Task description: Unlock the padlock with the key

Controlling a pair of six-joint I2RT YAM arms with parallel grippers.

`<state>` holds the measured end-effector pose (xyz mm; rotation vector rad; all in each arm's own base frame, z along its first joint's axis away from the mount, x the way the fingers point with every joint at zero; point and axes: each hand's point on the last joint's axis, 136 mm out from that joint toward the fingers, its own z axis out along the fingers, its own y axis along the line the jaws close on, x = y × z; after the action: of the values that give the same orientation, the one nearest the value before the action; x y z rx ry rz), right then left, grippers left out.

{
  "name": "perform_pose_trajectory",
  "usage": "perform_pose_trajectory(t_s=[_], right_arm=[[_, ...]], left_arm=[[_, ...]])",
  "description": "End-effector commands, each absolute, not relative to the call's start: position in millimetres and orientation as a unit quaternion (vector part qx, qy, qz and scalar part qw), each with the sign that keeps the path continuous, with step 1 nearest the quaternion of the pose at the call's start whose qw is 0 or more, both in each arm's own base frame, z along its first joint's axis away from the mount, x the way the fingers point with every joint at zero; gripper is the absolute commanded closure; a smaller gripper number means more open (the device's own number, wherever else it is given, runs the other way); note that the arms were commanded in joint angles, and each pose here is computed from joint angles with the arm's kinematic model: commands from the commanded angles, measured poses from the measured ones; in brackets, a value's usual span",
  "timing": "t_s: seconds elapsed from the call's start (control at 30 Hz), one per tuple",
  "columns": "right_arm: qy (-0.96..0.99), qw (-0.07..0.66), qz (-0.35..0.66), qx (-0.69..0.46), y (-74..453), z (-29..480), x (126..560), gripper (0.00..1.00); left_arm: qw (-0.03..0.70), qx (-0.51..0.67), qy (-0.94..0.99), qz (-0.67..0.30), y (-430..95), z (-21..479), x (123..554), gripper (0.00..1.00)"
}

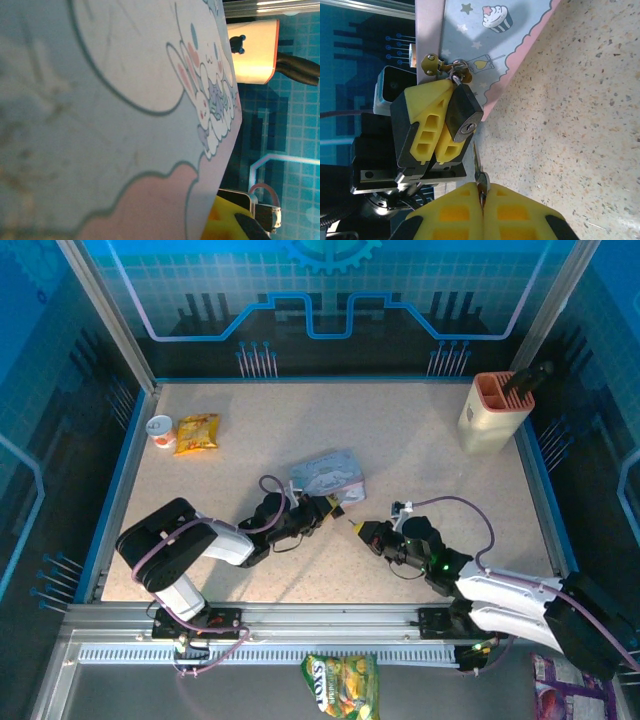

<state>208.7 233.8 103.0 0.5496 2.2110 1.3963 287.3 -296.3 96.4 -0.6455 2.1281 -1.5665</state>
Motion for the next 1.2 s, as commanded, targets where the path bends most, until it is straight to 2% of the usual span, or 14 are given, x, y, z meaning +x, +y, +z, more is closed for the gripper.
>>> perform_pose_trajectory(t_s=[0.0,0.43,0.77,1.17], right_arm=[[0.783,0.248,0.536,0.196,238,121,215,1.0],[0.775,0.276,0.529,0.207,225,121,214,1.0],[0.757,0.269,0.558,0.209,234,130,215,1.0],[0.76,0.277,0.547,0.215,232,124,216,1.0]], left_arm=[[0.223,-0.231,0.727,-0.606,-305,128,293,0.9],[0.22,-0.237,0.723,-0.61,-307,143,292,0.9],[0.224,-0.238,0.717,-0.616,-310,152,296,0.91],[0.223,-0.245,0.709,-0.622,-312,156,295,0.91]])
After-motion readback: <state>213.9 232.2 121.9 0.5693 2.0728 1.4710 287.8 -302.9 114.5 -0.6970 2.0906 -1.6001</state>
